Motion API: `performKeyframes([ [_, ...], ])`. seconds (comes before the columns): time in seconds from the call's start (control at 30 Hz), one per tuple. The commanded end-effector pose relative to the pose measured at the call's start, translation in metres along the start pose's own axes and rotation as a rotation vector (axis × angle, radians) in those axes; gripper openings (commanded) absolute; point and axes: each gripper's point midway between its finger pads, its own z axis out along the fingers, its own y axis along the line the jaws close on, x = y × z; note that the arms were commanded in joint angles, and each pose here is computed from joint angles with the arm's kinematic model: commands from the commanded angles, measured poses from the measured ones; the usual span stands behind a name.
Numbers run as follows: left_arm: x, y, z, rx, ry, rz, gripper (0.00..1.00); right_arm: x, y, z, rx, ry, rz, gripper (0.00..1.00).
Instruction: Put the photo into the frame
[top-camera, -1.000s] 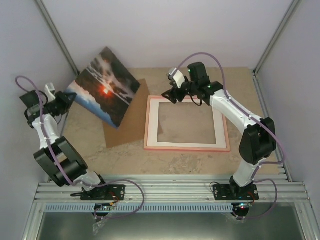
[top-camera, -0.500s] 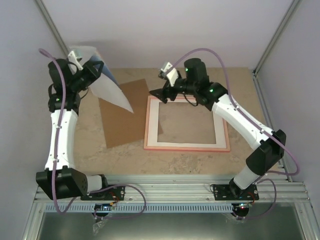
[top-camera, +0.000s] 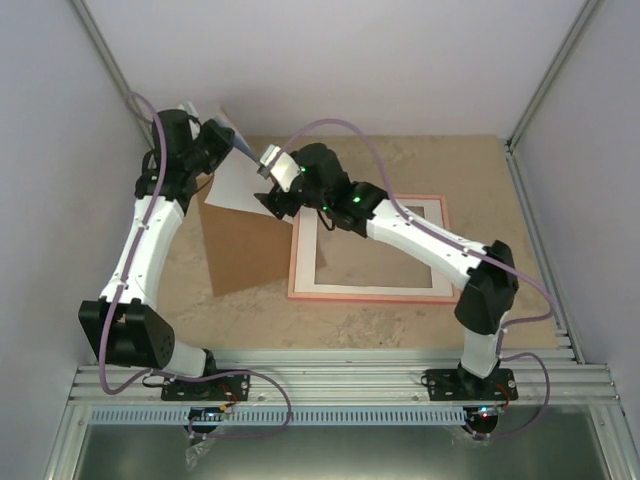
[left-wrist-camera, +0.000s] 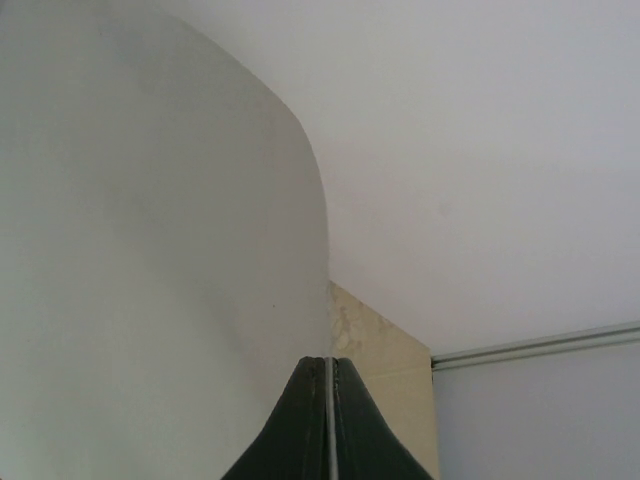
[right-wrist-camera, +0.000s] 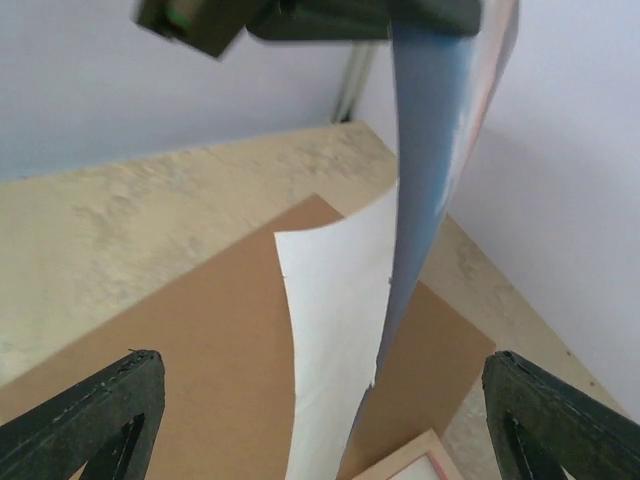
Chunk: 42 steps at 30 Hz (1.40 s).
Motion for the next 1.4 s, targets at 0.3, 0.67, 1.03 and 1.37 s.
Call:
performKeyframes([
  [0.3,-0.002,-0.022,-0.011,-0.008,-0.059,-0.028,0.00,-0.007,-0.035,0.045,0.309,0.006,-0.091,0.59],
  [0.67,0.002,-0.031,-0.020,0.049,-0.064,0.084,0.51,-0.008,-0.037,0.030,0.200,-0.011,0.036,0.01],
  [1.03,-0.009,-0.030,-0.036,0.023,-0.147,0.286,0.99,0.011,-0.060,-0.025,-0.010,-0.024,0.326,0.01],
  [1.37,-0.007,-0.006,-0.030,-0.093,-0.134,0.497,0.99,0.167,-0.094,-0.086,-0.117,0.148,0.879,0.01],
])
